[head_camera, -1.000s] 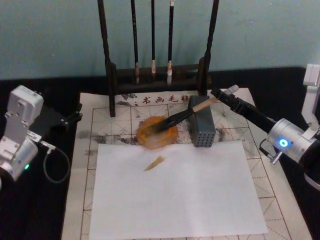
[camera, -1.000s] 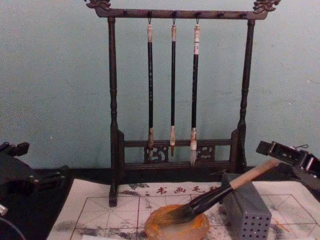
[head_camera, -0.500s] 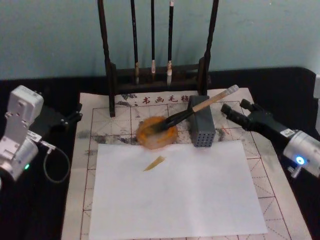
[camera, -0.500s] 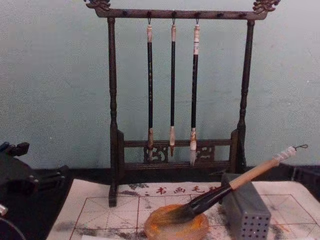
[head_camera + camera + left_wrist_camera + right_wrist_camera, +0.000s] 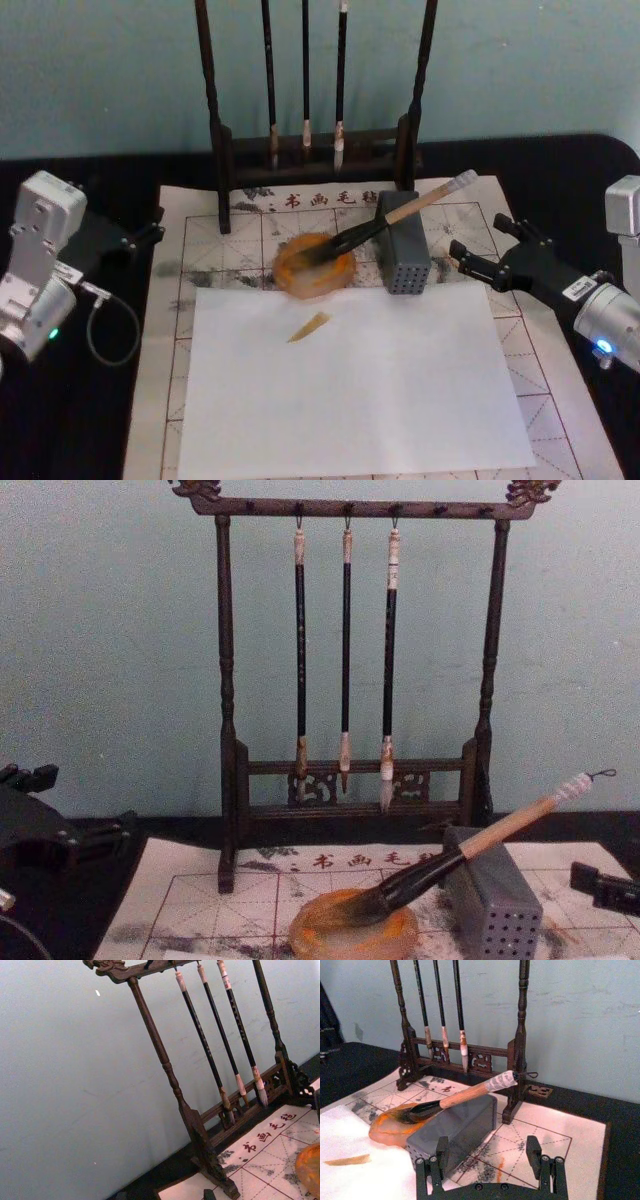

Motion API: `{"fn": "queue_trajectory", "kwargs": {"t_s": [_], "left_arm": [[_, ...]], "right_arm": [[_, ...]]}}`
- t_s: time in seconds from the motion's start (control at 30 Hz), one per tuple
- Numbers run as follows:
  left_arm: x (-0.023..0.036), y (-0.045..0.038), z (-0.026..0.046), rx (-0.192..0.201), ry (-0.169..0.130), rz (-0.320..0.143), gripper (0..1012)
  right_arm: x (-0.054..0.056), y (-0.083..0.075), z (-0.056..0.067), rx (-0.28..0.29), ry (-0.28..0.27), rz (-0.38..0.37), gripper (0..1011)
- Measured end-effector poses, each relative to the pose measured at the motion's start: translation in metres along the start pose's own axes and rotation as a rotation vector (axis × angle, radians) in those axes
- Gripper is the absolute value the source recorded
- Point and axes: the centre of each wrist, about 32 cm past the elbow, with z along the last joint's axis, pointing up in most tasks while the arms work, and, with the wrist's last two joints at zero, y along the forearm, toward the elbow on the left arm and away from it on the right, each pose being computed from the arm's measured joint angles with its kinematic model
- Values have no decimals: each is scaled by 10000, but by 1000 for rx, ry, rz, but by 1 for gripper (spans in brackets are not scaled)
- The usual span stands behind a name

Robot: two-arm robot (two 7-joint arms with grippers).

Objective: Pick up the brush from the inkstone, write on the paper, then place the brush back to its original position.

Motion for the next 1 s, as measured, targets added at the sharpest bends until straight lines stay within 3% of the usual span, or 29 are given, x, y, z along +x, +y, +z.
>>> {"fn": "queue_trajectory", "kwargs": {"t_s": [1.0], "left_arm": [[0, 0, 0, 0, 0, 0, 1001]], "right_arm": [[-1, 2, -7, 5, -2, -12, 1000]]}}
